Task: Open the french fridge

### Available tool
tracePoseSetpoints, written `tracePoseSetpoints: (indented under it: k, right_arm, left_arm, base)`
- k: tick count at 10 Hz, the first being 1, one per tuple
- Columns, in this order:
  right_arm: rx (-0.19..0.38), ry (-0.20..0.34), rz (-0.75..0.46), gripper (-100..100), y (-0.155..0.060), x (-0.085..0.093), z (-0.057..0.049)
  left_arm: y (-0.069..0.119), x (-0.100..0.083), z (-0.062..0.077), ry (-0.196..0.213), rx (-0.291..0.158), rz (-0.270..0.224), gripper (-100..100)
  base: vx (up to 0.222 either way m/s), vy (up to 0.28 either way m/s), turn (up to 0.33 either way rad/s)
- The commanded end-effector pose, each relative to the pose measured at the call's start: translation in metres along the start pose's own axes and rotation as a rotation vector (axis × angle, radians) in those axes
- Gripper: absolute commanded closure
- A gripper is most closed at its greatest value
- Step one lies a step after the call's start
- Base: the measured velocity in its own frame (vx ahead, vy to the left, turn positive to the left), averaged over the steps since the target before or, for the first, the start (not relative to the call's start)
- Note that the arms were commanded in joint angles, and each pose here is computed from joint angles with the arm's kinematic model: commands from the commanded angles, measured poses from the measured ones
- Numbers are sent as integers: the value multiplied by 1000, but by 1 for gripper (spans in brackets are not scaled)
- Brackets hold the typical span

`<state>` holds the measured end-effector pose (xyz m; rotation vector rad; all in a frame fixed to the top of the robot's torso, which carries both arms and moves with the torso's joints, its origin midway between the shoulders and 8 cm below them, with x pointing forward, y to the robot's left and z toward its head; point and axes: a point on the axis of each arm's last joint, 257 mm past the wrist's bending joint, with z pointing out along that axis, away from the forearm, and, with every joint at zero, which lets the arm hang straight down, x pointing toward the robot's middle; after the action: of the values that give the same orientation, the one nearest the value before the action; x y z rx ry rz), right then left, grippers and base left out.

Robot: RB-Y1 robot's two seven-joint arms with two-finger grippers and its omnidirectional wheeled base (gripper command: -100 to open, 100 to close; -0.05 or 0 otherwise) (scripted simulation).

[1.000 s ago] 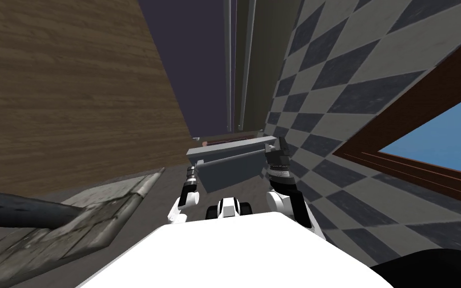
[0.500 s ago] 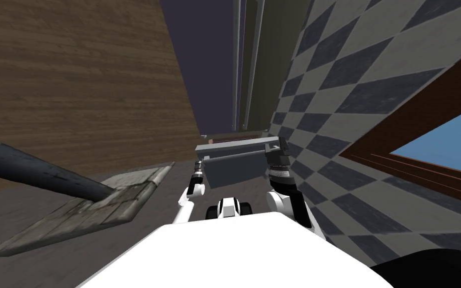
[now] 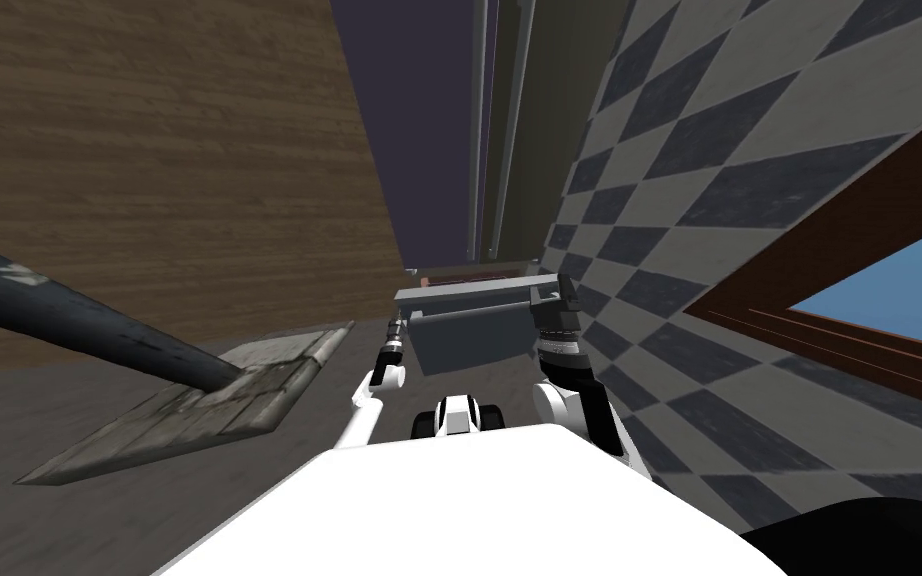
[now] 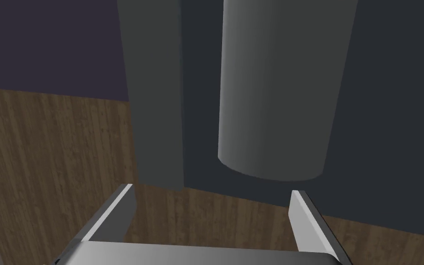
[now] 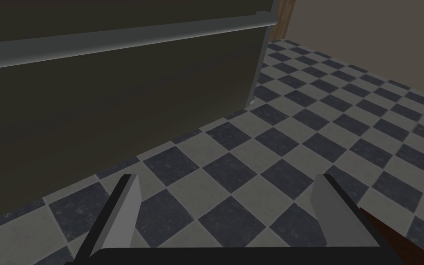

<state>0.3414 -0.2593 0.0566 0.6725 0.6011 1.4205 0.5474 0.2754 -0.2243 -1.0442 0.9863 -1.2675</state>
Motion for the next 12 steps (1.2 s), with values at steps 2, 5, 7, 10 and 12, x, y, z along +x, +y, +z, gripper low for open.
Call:
tracePoseSetpoints:
  k: [2, 5, 7, 10, 12]
  right_arm:
    - [0, 0, 0, 0, 0, 0, 0]
    - [0, 0, 0, 0, 0, 0, 0]
    - [0, 0, 0, 0, 0, 0, 0]
    - [0, 0, 0, 0, 0, 0, 0]
    - [0, 0, 0, 0, 0, 0, 0]
  left_arm:
    - [7, -12, 4, 11, -32, 34, -100]
    - [21, 13, 2, 9, -67, -32, -100]
    - [23, 31, 0, 5, -74, -78, -100]
    - [16, 24, 7, -11, -69, -82, -100]
    - [20, 23, 2, -11, -74, -79, 100]
  base:
    - [1, -4, -11]
    - [-1, -13, -16]
    - [0, 12, 33]
    - [13, 20, 25]
    - [21, 5, 3]
